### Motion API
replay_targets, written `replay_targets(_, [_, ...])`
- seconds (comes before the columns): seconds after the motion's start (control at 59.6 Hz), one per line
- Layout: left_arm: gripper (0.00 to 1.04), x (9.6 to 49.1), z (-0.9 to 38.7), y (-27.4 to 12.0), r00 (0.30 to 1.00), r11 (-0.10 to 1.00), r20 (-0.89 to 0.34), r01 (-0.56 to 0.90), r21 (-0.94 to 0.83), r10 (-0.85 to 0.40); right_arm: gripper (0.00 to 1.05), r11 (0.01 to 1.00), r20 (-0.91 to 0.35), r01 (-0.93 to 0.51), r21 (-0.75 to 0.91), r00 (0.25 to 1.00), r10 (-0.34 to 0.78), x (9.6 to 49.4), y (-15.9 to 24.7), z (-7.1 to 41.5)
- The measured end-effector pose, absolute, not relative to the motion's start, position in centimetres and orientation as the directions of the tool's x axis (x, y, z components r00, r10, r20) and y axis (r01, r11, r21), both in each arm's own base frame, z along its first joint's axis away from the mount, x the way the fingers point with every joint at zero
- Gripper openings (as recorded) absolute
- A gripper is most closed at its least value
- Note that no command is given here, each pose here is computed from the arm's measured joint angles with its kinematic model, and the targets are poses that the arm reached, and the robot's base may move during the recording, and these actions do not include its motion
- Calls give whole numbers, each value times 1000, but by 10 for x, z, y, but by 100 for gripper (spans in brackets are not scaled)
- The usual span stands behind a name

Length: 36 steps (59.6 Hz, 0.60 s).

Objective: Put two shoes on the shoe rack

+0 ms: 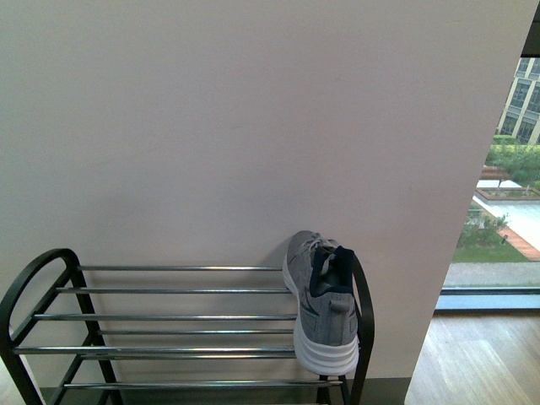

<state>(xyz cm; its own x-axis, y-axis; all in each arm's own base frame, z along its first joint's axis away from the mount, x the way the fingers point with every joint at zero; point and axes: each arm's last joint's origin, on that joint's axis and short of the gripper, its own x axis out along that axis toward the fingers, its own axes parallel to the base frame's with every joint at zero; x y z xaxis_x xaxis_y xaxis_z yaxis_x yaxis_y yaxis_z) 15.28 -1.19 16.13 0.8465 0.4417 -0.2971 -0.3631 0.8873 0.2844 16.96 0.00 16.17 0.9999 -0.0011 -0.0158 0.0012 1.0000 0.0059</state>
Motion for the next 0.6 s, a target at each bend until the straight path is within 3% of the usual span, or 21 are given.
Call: replay_targets(0.604, [2, 153, 161, -12, 847, 887, -297, -363, 284, 442, 2, 1000, 6, 1, 6, 1000, -2, 137, 0, 169])
